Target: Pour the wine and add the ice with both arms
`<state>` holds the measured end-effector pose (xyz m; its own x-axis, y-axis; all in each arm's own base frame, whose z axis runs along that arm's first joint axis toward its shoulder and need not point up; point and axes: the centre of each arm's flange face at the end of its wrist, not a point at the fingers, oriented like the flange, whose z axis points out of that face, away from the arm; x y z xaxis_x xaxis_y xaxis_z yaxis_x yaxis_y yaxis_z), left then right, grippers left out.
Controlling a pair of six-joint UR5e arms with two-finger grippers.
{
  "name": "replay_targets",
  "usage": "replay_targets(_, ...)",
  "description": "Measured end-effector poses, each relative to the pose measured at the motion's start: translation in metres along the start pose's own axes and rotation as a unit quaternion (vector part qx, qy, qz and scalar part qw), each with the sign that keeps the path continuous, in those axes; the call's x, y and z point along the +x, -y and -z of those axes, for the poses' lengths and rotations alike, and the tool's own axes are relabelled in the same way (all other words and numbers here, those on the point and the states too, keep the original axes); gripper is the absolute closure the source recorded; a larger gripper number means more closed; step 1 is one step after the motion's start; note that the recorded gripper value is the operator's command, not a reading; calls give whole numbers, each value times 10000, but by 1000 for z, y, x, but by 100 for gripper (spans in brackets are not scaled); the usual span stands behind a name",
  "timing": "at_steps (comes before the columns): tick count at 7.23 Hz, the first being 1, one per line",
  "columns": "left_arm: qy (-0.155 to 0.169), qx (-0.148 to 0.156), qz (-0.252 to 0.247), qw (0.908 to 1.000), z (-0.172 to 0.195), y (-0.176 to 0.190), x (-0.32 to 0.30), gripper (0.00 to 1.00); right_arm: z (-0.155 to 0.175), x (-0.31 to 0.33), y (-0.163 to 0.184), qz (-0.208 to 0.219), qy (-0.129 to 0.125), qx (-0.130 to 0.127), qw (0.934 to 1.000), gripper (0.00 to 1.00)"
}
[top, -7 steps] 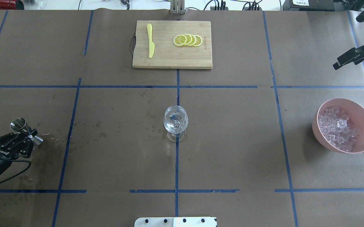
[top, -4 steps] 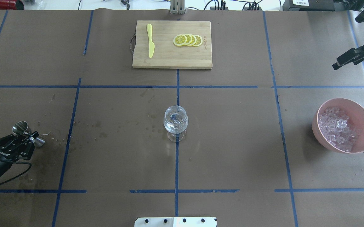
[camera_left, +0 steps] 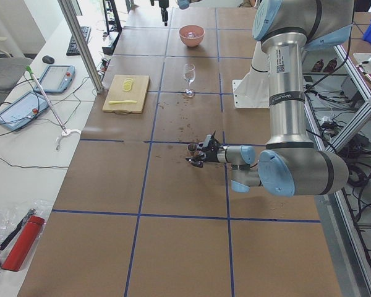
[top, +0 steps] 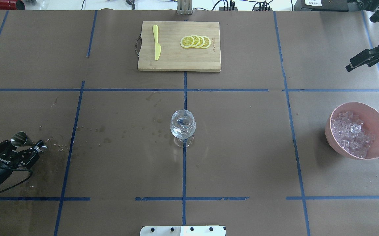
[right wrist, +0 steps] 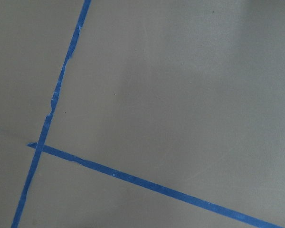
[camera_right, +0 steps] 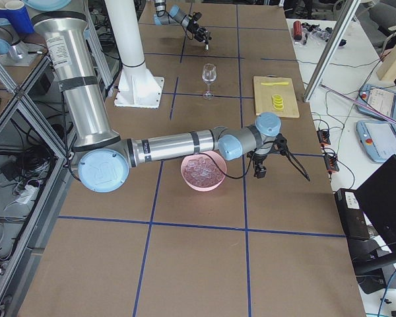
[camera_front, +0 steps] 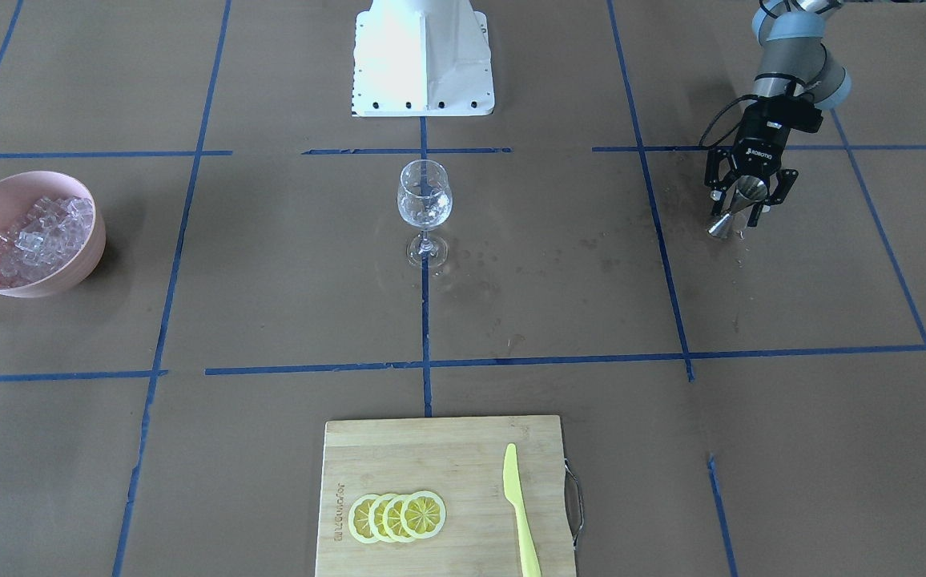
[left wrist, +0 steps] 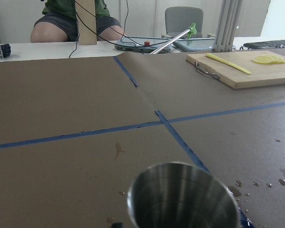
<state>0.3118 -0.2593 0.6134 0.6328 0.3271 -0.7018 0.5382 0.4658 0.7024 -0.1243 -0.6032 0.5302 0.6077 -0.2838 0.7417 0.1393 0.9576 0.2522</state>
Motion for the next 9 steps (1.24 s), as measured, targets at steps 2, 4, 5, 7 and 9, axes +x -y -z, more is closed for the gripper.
replay_targets(2,-94,-136,-46,9999,2,0,0,11,6,-6,0,-43,13,55,10000,0)
replay_targets(4,-345,-585,-154,9976,17,7,0,11,7,-8,0,-53,18,69,10000,0)
replay_targets(5,-453,-893,-239,9947,31,16,-1,11,8,-9,0,-62,19,76,10000,0)
replay_targets(7,-638,-1604,-429,9841,51,21,-6,12,14,-16,1,-158,39,131,9998,0)
replay_targets(9,-913,-2669,-475,9582,71,21,-29,12,29,-31,-10,-318,112,256,9991,0)
